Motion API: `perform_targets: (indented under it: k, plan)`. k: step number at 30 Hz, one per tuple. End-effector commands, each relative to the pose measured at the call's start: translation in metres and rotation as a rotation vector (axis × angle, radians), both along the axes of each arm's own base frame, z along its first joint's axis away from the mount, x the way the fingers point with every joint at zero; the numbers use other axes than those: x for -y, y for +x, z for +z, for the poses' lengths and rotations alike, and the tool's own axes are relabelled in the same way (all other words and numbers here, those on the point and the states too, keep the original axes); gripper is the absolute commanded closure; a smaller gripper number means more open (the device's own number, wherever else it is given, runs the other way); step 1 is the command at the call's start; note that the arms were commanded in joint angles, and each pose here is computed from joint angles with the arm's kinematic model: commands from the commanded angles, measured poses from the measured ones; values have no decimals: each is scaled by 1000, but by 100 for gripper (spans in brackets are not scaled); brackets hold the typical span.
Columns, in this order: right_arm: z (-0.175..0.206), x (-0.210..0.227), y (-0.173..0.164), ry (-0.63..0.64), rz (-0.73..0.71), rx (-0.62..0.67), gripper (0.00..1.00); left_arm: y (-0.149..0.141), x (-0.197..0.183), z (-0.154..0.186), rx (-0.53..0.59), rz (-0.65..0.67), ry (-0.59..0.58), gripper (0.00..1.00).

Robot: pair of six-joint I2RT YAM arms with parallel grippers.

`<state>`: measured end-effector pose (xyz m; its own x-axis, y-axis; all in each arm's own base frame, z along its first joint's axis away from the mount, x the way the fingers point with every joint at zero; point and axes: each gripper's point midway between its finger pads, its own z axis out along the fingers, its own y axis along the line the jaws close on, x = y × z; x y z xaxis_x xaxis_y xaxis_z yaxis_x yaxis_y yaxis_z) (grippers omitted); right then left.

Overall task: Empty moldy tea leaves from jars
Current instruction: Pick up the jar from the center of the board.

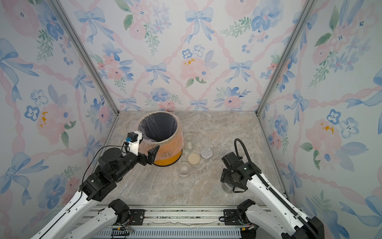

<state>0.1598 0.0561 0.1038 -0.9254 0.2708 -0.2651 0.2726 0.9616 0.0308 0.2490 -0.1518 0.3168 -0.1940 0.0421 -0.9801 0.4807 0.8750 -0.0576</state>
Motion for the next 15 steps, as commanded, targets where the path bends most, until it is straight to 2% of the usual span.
perform_targets:
  k: [1, 6, 9, 15]
  plan:
    - [19, -22, 8, 90, 95, 32, 25, -10, 9, 27, 65, -75, -16, 2]
    - [43, -54, 18, 231, 207, 80, 25, -26, 31, 56, 158, -239, -51, 2]
    - [61, -68, 25, 269, 296, 108, 25, -37, 43, 77, 231, -330, -60, 2]
    - [108, -101, 42, 385, 428, 186, 27, -70, 56, 116, 520, -505, -55, 2]
